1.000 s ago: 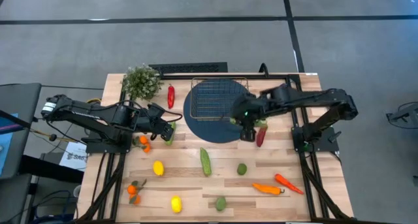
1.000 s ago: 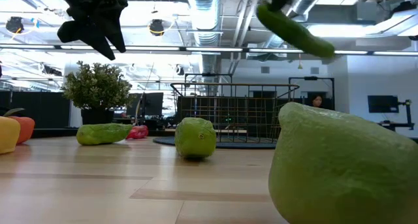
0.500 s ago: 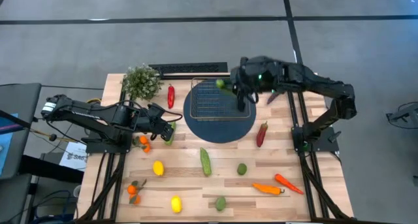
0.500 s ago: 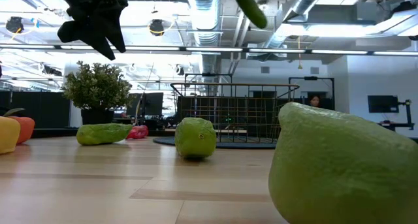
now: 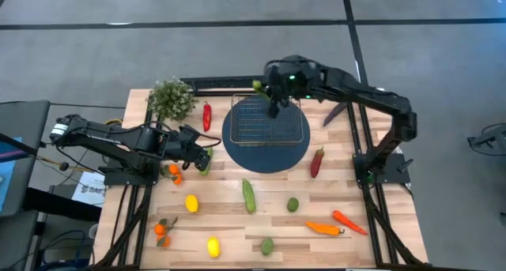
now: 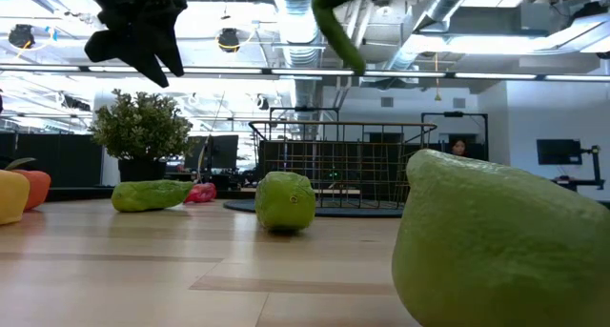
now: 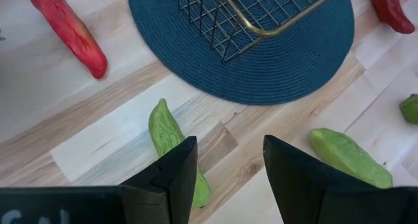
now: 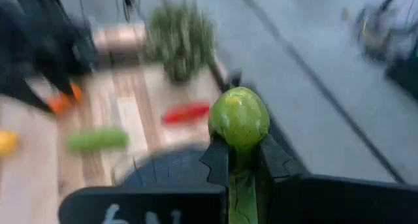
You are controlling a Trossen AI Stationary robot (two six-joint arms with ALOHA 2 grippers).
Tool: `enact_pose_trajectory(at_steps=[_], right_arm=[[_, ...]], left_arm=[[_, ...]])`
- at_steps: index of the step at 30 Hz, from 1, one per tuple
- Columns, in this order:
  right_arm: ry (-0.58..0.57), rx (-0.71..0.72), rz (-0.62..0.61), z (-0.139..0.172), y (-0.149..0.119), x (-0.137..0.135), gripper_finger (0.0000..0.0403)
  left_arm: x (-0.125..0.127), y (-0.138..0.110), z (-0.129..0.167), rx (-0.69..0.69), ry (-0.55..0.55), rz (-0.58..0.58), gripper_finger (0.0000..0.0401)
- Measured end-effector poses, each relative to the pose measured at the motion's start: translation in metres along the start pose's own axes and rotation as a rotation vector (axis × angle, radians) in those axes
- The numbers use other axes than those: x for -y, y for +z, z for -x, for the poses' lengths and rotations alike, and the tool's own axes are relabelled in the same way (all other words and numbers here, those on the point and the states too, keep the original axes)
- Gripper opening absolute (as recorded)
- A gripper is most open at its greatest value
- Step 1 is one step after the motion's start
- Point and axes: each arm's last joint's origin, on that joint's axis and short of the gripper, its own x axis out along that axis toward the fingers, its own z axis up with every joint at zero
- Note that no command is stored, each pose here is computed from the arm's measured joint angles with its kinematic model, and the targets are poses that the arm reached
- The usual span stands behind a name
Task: Build produce basket
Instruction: Put the right cucumber into the wire basket
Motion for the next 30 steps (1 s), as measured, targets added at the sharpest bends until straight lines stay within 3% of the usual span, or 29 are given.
enact_pose_trajectory(at_steps=[6,13,24,30], right_arm=[[0.002,-0.121,0.005,-0.057,-0.017,-0.012,0.0028],[0.019,-0.235,0.017,-0.099,-0.037,-0.022,0.0028],[-0.015,-0.439,0.035,-0.112,-0.062,-0.019,0.0028],[-0.047,-0.464,0.012,-0.112,-0.064,-0.016,0.0028]], left_arm=[[0.0,0.0,0.0,-0.005,-0.007,0.0,0.0162],[0.001,0.0,0.0,-0.011,-0.011,0.0,0.0162],[0.001,0.0,0.0,-0.017,-0.018,0.001,0.0162],[0.001,0.0,0.0,-0.017,-0.019,0.001,0.0162]])
